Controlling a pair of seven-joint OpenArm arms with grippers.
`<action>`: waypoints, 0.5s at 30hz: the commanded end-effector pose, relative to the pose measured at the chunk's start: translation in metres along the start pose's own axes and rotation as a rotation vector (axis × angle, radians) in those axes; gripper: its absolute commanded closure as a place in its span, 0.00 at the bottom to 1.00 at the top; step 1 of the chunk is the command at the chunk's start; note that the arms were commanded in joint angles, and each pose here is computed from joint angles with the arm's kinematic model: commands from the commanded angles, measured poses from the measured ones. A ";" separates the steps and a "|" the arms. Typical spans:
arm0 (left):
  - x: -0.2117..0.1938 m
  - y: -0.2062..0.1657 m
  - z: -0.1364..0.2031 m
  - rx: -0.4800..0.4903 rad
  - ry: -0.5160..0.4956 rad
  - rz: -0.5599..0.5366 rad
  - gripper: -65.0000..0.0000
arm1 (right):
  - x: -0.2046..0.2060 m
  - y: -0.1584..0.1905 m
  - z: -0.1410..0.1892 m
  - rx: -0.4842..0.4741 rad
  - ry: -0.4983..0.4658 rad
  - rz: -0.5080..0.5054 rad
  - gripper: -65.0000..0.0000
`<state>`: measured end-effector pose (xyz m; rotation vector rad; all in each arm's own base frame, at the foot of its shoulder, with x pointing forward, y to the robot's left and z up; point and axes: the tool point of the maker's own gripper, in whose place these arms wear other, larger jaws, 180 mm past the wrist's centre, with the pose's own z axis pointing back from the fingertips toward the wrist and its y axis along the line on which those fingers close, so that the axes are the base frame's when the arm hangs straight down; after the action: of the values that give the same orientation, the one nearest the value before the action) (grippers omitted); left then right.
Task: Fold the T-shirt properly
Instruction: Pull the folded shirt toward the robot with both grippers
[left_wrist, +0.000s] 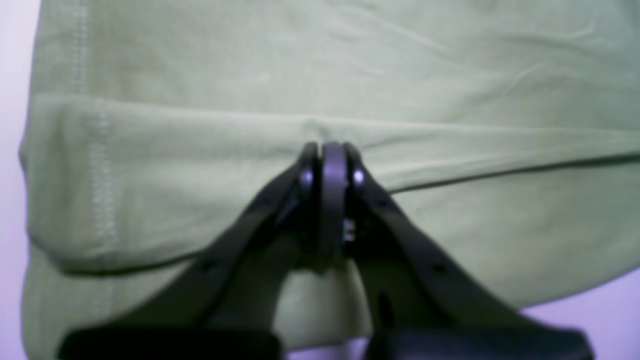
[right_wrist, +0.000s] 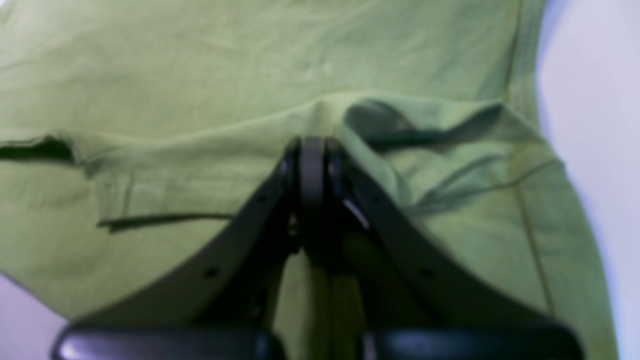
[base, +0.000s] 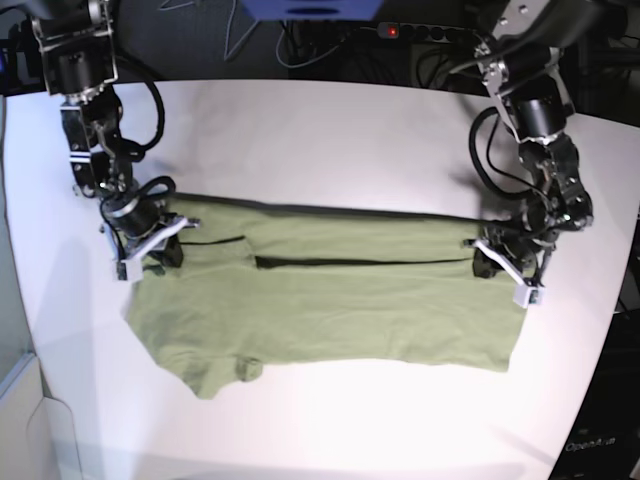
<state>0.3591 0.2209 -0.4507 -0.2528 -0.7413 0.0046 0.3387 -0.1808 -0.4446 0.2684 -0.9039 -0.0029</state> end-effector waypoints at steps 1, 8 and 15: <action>-0.045 0.014 0.011 0.073 0.188 -0.053 0.97 | -0.030 -0.008 0.011 -0.021 0.124 0.029 0.99; -0.068 0.002 0.044 0.116 0.215 -0.125 0.97 | -0.044 -0.002 0.054 -0.019 0.099 0.028 0.99; -0.119 -0.007 0.071 0.129 0.288 -0.128 0.97 | -0.069 -0.006 0.085 -0.036 0.133 0.019 0.99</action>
<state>0.2651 0.2114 -0.4485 -0.1370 -0.6848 -0.0720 0.2426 -0.1893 -0.4390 0.2642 -0.8511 -0.0104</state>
